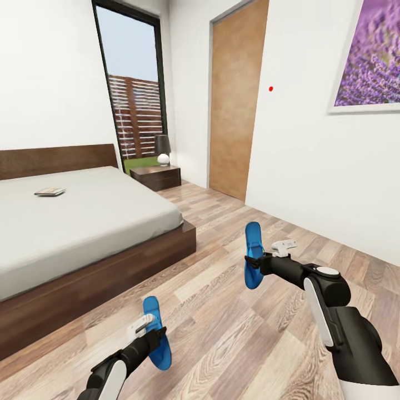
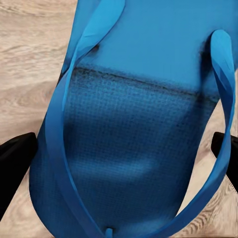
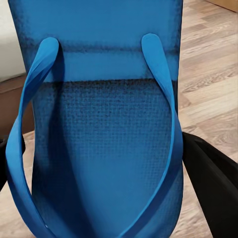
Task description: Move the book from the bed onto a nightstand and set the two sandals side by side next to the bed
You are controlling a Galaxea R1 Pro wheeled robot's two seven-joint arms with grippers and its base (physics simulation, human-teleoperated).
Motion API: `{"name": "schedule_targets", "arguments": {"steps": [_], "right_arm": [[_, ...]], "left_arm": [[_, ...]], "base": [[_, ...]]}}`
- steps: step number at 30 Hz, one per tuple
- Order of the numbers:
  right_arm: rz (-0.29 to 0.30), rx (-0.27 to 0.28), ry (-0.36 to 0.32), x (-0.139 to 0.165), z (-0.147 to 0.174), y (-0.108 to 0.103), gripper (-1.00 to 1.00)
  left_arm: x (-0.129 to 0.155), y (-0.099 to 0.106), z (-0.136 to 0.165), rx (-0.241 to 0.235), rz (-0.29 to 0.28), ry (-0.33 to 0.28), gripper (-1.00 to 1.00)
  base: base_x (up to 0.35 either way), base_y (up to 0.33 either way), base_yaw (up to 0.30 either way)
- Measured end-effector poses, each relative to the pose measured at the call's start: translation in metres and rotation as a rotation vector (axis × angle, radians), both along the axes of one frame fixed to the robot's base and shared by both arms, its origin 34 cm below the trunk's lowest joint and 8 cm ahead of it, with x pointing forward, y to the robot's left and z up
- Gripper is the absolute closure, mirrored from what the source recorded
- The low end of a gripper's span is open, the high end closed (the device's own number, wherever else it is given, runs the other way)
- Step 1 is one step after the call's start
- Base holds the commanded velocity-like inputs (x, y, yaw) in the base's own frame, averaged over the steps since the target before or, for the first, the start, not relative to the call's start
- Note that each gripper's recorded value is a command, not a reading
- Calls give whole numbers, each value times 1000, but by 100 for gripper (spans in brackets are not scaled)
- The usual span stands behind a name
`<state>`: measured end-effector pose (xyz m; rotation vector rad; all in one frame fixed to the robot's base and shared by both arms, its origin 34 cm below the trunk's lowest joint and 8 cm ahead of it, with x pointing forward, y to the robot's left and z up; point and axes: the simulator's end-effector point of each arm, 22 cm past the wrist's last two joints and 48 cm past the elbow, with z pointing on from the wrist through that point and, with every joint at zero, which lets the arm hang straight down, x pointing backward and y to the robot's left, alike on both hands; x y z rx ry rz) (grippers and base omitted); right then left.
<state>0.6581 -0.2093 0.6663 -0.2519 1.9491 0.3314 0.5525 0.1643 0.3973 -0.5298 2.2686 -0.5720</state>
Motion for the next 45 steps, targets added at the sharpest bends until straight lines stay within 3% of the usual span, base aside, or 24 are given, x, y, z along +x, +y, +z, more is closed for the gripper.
{"name": "schedule_targets", "arguments": {"steps": [10,17,27,45], "right_arm": [[1,-2,-3,0,1,0,100],[4,0,-2,2,13,1,100],[3,3,89,1,17,2,100],[3,3,127,14,39,4,100]], "left_arm": [[-3,-4,-4,-21,-22,-2,100],[5,-6,21,-26,-25,-24,100],[10,-3,39,-25,-25,-15,100],[15,-2,62,-22,-25,22,100]], "base": [[183,0,0],[30,0,0],[2,0,0],[0,0,0]]}}
